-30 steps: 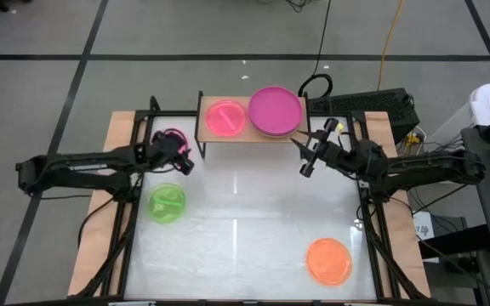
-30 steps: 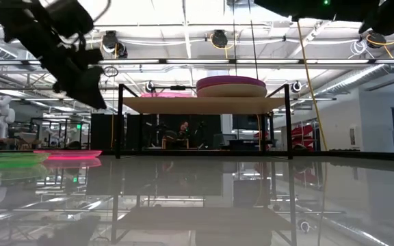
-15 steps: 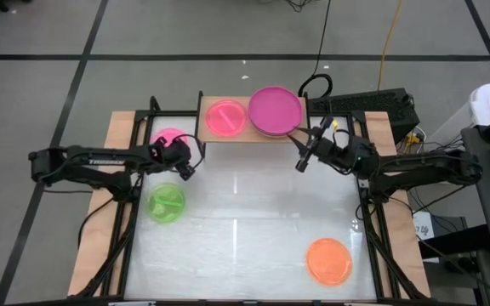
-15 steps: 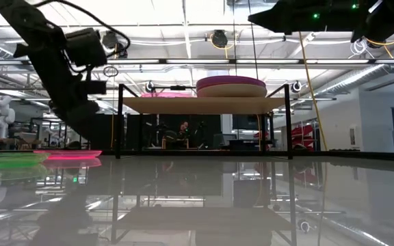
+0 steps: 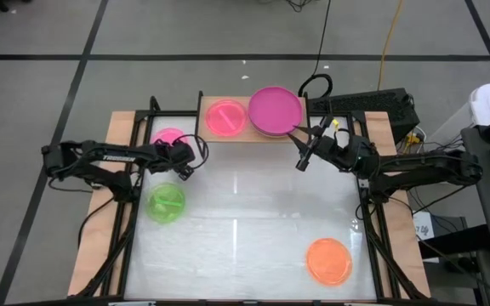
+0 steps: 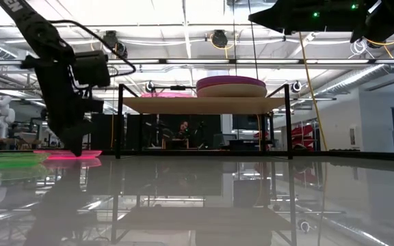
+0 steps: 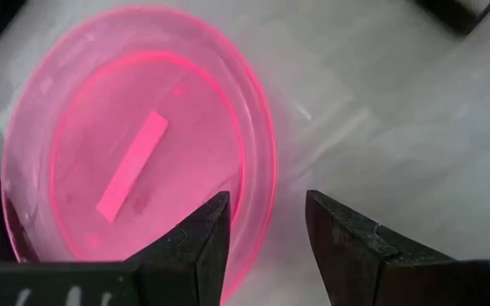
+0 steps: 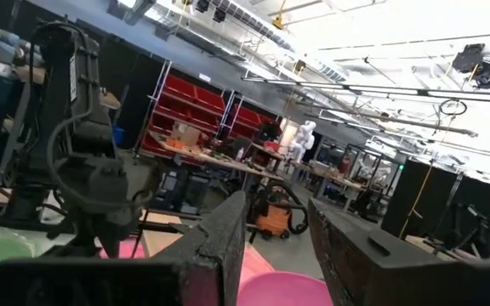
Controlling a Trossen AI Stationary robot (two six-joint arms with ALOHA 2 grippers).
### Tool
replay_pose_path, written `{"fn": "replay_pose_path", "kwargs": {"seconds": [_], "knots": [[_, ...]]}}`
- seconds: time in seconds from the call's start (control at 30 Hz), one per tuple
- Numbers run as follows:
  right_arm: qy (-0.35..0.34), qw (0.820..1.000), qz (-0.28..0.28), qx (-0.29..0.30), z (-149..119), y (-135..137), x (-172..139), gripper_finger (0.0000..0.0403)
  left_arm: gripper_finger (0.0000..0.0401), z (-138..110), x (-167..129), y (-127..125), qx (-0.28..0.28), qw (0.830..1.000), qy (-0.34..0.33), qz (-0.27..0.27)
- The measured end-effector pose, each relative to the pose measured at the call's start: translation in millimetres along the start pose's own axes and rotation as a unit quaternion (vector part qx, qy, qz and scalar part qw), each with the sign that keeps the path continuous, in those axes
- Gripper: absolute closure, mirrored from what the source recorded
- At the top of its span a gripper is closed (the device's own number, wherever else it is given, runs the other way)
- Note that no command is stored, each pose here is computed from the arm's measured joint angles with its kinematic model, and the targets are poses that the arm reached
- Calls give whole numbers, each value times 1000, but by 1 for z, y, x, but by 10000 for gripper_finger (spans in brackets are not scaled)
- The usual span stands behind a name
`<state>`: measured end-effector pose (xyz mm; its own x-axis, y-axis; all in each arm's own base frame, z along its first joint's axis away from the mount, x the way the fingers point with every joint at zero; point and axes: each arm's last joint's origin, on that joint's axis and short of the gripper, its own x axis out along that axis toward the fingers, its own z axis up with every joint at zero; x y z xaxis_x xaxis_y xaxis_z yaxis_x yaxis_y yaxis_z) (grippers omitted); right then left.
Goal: Place and stack plates onto a shelf
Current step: Stack the pink transparent plate on top of the pink transparent plate on the shelf
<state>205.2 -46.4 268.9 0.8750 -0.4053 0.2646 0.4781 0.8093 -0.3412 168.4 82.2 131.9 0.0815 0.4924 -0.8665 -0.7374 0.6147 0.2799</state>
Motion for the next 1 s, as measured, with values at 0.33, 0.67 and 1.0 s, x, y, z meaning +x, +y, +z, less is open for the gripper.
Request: {"fn": "replay_pose_path", "kwargs": {"seconds": [0.33, 0.67, 1.0], "knots": [[-2, 999, 6, 32, 1, 2, 0, 291, 249, -1, 9, -3, -8, 999, 8, 36], [-17, 999, 0, 39, 4, 0, -1, 291, 388, -3, 10, -2, -11, 999, 16, 40], [-64, 996, -12, 55, 16, -3, -4, 291, 398, 41, -41, -15, 11, 1000, 2, 24]]}}
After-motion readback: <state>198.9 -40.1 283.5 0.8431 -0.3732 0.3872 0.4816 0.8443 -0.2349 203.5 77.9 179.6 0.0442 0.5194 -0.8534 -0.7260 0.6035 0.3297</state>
